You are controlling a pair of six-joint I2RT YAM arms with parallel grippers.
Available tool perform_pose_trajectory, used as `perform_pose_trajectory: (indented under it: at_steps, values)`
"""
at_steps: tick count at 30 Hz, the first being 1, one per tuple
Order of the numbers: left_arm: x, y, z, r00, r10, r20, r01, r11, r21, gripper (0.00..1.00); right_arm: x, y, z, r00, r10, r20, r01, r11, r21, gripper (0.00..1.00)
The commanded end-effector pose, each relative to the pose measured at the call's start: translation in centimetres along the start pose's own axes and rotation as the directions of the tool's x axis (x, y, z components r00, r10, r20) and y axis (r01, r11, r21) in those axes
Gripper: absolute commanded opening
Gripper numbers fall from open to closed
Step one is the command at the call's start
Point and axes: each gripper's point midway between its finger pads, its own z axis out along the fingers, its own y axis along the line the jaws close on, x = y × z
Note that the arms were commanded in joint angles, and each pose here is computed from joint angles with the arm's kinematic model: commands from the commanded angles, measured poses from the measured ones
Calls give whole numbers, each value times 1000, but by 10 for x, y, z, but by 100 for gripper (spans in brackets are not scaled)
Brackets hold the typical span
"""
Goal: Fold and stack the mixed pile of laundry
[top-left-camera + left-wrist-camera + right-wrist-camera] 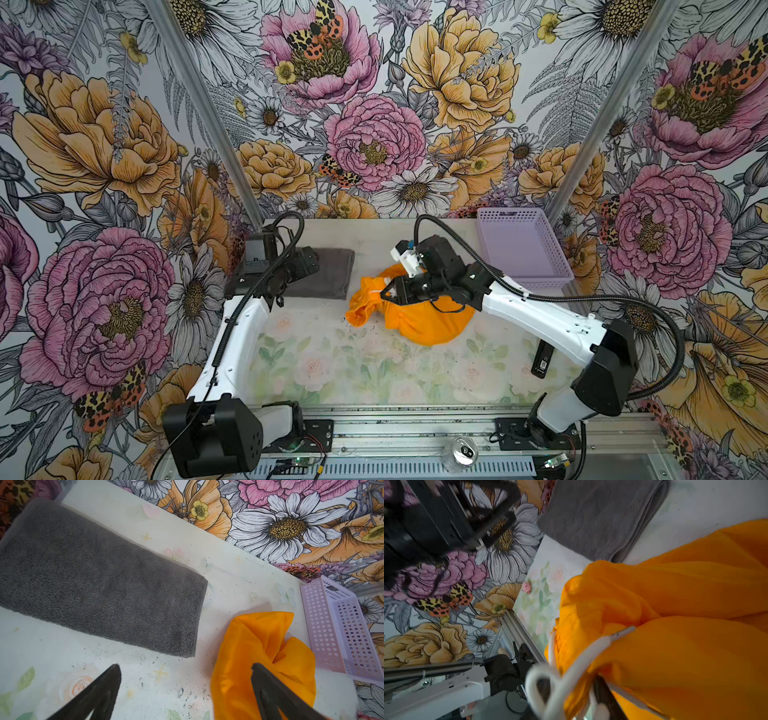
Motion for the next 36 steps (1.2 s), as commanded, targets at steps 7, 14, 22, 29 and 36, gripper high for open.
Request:
perform_pose_trajectory:
  at_steps: [7,14,22,29,36]
  values:
    - [82,-1,10,979,-97,-178,99,995,2,99,-59,-27,-67,971,1,239,-4,1000,13,54]
    - [171,9,10,938,-204,-279,185,978,-95,99,-53,-154,-48,981,-18,193,-56,926,374,57]
    - [187,27,-7,936,-276,-220,249,958,-142,99,25,-262,7,995,95,-29,-56,785,617,58]
    - [195,36,-1,926,-294,-237,254,949,-189,99,120,-289,-14,948,279,-150,-77,660,747,49]
    - [215,33,12,907,-302,-292,257,949,-185,94,178,-288,-48,914,379,-142,-117,584,803,44]
